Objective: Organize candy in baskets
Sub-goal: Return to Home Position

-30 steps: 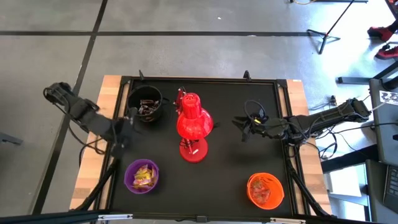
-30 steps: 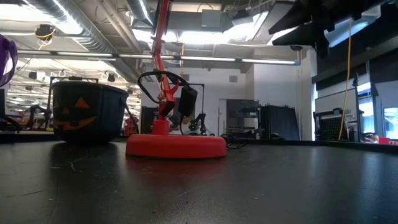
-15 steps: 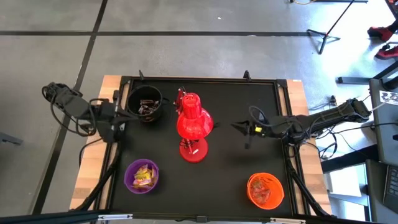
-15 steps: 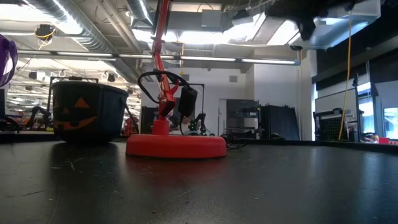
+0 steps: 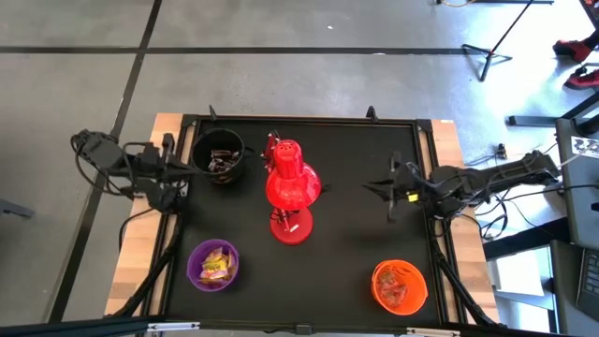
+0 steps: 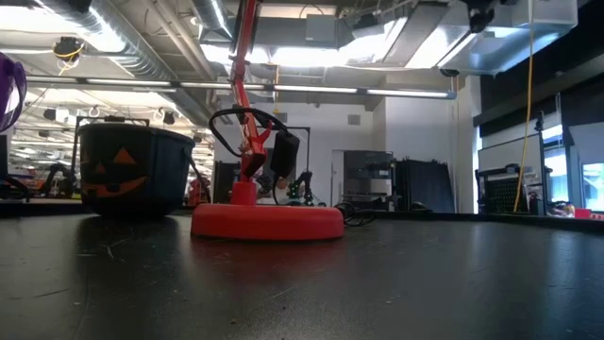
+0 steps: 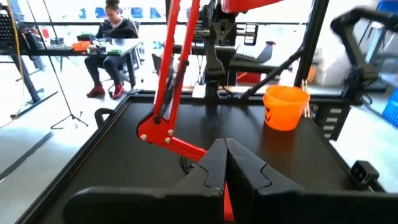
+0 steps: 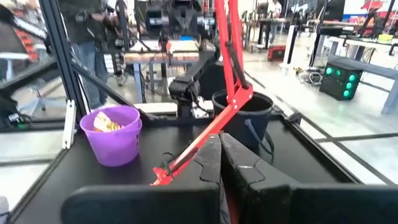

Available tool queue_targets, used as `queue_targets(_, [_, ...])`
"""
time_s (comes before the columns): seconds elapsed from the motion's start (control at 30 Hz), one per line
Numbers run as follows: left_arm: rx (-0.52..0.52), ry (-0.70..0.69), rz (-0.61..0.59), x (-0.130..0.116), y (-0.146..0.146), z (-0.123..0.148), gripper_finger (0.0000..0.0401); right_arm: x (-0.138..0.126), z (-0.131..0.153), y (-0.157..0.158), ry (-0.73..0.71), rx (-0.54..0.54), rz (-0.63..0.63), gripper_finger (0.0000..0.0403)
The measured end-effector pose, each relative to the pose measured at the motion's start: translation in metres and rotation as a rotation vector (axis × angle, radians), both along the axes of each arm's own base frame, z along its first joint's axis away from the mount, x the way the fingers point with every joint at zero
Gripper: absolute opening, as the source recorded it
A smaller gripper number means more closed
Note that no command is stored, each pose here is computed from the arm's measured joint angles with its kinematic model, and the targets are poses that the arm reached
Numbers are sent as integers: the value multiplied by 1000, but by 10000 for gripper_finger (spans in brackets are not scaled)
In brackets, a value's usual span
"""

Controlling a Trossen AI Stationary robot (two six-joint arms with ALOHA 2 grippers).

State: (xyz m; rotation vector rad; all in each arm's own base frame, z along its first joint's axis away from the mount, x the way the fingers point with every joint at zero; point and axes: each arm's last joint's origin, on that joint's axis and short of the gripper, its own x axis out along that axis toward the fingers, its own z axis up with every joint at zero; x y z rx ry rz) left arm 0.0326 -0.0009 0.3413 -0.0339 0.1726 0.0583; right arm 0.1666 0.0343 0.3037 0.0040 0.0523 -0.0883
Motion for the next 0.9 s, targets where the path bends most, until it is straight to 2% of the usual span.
queue_targets(0.17, [-33,-56,2,-11,7,-12,0,-25,-20,-7,-99,19,-10,2])
queue_targets(0.47, [-65,-113,-4,-18,11,-46,0,-55,-96,-15,-386,77,-3,1])
queue_targets(0.6, [-27,-132,-42,-14,7,-50,0,-56,-106,-16,-347,90,-14,1])
queue_targets(0.9, [-38,-182,-73,-19,9,-40,0,-54,-114,-21,-266,97,-72,0])
